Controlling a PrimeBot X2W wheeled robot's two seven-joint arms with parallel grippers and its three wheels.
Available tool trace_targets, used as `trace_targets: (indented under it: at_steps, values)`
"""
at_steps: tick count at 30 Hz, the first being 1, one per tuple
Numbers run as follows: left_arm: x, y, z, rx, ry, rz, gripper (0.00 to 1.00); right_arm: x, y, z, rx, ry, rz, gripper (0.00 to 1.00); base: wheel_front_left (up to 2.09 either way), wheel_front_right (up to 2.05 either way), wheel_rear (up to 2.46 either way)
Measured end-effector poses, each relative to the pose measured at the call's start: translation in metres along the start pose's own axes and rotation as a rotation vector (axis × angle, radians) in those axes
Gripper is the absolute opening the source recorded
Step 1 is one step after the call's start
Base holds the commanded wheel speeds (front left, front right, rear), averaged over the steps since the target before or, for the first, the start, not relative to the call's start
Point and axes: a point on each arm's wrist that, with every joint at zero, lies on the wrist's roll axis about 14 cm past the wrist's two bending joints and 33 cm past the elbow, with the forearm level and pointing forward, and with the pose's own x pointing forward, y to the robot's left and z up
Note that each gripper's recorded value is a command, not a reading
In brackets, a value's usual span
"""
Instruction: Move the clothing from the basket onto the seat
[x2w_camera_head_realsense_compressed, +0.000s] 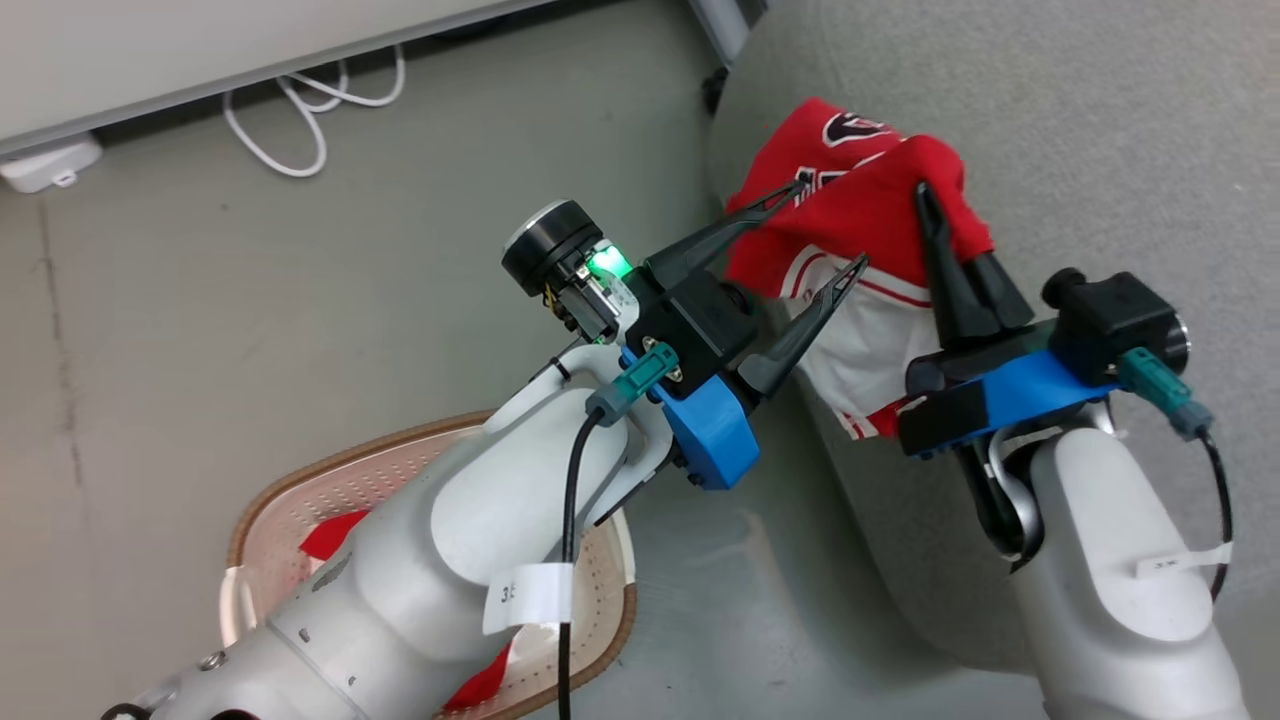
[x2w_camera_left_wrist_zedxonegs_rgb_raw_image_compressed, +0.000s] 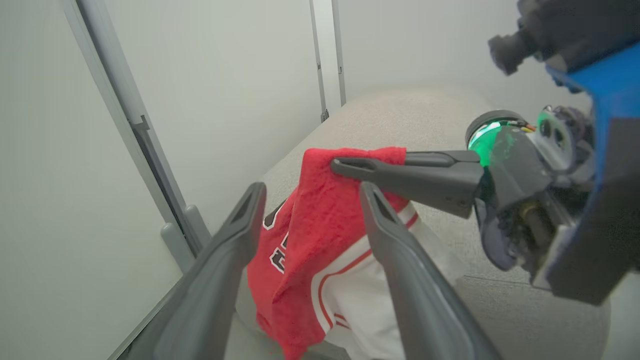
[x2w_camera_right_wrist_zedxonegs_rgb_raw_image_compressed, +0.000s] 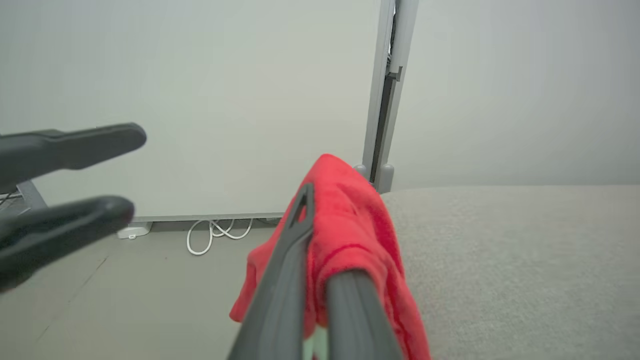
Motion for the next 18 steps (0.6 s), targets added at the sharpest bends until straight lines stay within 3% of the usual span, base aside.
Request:
trace_targets:
  at_steps: [10, 18]
  values:
    - [0.021, -0.035, -0.022, -0.035, 0.017, -0.133, 1.00, -0.032, -0.061, -0.005, -0.031, 0.022, -0.179, 0.00, 0.00, 0.00, 0.00]
    - [0.023, -0.045, -0.033, -0.051, 0.035, -0.169, 1.00, -0.053, -0.075, -0.017, -0.038, 0.063, -0.230, 0.00, 0.00, 0.00, 0.00]
